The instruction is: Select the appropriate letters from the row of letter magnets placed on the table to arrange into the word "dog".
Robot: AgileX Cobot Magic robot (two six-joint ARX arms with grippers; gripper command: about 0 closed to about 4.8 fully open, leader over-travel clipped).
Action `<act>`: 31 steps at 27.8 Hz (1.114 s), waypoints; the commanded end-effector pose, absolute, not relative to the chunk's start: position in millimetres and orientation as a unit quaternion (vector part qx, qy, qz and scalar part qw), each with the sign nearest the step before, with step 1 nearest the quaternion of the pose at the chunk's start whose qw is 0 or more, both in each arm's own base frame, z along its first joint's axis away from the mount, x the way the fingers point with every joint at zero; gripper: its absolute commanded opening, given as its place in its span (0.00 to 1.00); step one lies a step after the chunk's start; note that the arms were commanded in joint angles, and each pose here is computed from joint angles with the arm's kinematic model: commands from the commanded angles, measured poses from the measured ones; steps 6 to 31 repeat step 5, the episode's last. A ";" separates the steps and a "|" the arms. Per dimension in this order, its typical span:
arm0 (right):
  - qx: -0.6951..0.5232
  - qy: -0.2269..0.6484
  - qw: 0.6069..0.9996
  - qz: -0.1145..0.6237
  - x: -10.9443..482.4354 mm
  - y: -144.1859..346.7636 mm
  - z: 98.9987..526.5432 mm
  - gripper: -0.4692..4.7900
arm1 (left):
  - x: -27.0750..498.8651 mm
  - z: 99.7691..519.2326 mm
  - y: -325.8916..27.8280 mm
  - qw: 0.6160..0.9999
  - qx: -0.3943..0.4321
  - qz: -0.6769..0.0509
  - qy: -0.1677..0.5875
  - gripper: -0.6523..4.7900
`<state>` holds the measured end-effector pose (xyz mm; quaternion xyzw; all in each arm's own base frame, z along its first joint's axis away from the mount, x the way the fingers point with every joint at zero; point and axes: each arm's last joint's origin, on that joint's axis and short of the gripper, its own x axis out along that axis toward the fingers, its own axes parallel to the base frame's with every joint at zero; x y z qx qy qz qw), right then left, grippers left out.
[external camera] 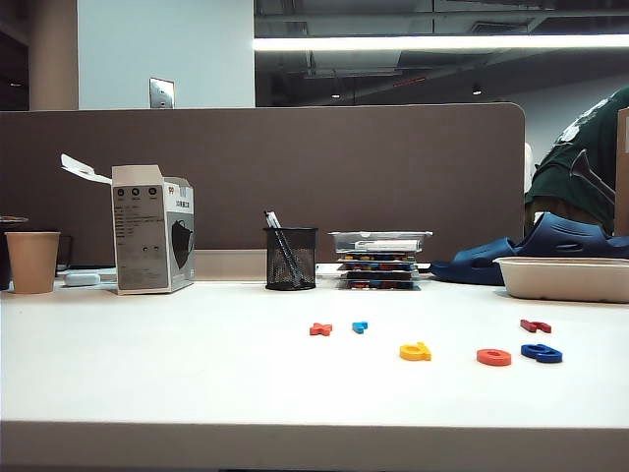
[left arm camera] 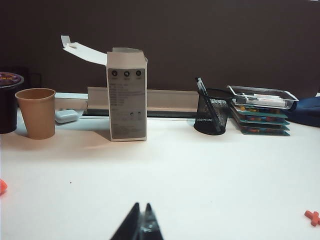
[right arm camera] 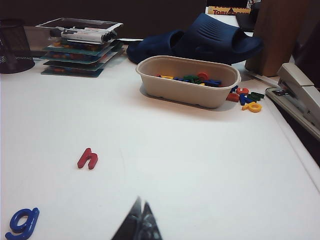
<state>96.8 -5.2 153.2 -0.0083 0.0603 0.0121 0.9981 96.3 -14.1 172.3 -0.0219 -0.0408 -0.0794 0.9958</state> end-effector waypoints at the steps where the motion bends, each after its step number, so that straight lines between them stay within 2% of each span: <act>1: -0.010 0.053 0.998 0.011 96.8 -5.4 153.1 0.09 | 95.9 174.1 -14.3 0.995 -0.023 -0.083 -0.044 0.11; 31: -0.010 0.053 0.998 0.011 96.8 -5.4 153.1 0.09 | 95.9 174.1 -14.3 0.995 -0.023 -0.083 -0.044 0.11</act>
